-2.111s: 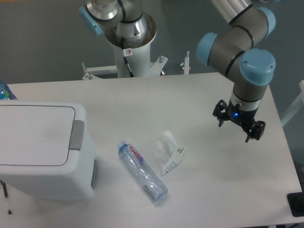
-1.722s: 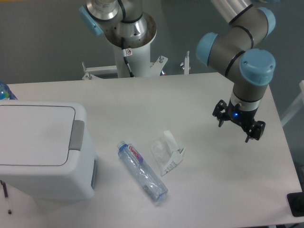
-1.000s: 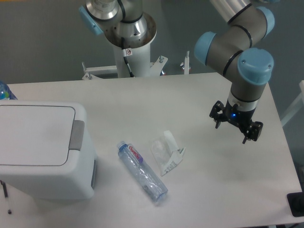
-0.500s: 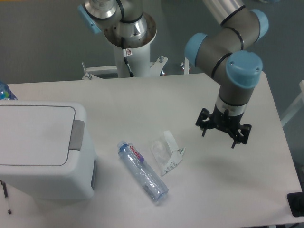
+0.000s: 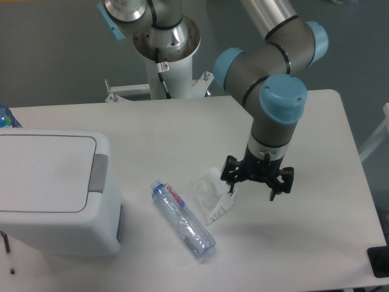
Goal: Open the trash can
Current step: 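Move the gripper over the bottle toward the white trash can lid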
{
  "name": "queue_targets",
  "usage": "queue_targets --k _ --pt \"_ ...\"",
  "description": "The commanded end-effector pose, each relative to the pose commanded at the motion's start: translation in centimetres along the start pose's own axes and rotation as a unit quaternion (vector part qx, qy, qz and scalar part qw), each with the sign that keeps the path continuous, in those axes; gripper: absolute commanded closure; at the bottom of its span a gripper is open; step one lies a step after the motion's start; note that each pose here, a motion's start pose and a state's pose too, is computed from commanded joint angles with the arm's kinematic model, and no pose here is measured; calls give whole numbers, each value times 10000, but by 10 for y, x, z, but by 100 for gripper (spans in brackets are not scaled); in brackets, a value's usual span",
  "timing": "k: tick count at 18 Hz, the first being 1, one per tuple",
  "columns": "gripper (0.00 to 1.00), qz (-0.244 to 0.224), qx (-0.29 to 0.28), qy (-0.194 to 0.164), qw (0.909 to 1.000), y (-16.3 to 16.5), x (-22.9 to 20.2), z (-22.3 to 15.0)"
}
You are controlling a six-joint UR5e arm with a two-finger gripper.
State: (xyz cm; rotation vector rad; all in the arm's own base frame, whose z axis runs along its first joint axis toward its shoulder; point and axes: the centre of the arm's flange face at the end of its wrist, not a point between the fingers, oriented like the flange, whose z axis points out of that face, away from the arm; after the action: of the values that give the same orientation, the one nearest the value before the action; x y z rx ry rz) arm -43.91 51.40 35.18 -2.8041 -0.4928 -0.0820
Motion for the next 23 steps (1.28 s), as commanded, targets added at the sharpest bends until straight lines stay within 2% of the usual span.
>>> queue_targets --k 3,8,12,19,23 --pt "0 -188 187 286 9992 -7 15 -2" --pt "0 -448 205 437 9978 -29 64 -5" --pt "0 -637 205 790 9946 -44 82 -24" --pt "0 -492 84 930 9944 -47 120 -53" --pt "0 -472 180 1100 9926 -45 134 -82"
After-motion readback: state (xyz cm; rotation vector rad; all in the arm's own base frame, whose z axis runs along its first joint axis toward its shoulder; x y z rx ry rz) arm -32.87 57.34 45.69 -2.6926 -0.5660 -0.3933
